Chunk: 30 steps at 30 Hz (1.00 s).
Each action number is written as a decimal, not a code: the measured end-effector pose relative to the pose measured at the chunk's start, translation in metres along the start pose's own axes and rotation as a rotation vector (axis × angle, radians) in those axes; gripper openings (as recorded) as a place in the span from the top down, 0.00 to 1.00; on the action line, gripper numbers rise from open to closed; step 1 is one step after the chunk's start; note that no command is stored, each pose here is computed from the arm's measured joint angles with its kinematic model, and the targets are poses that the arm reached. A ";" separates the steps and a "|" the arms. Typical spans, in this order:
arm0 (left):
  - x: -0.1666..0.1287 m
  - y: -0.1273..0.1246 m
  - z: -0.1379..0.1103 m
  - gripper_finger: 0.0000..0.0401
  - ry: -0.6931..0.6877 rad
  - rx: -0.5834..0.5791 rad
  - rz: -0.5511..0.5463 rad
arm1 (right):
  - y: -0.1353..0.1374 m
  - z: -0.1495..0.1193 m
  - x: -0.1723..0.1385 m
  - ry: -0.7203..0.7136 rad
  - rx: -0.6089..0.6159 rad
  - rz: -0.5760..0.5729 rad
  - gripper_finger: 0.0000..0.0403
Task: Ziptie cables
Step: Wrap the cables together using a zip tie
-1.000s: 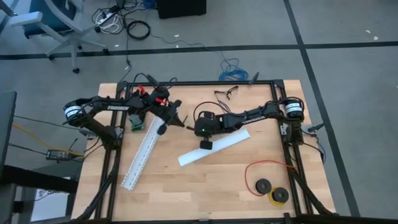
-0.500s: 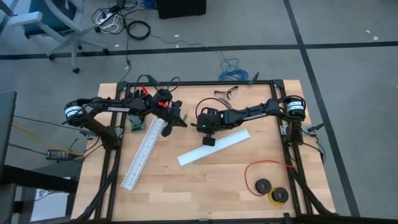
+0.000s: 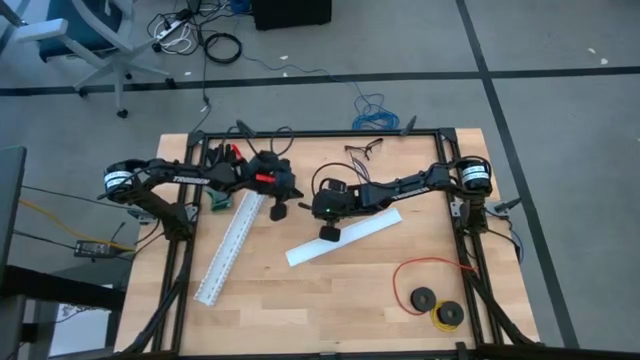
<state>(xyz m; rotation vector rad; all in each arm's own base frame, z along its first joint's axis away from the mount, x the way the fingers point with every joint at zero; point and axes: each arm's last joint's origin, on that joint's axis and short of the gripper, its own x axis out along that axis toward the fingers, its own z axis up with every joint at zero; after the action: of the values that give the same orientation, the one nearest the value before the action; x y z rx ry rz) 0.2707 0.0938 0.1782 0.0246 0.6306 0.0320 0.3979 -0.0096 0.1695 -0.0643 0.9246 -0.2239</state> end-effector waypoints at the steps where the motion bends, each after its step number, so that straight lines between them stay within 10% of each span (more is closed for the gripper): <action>1: 0.000 0.000 0.001 1.00 0.003 -0.015 0.043 | 0.000 0.000 0.000 0.000 -0.022 0.000 1.00; 21: 0.004 -0.039 0.014 1.00 -0.197 -0.321 0.534 | 0.002 -0.028 0.010 0.072 0.014 0.068 1.00; 30: -0.001 -0.055 0.025 1.00 -0.368 -0.440 0.773 | 0.009 -0.001 0.007 -0.223 0.137 0.064 1.00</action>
<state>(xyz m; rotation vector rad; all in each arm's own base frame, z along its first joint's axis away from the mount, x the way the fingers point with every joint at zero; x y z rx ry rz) 0.2854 0.0384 0.1972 -0.1499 0.2053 0.8937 0.4021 -0.0025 0.1622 0.0664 0.6862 -0.2154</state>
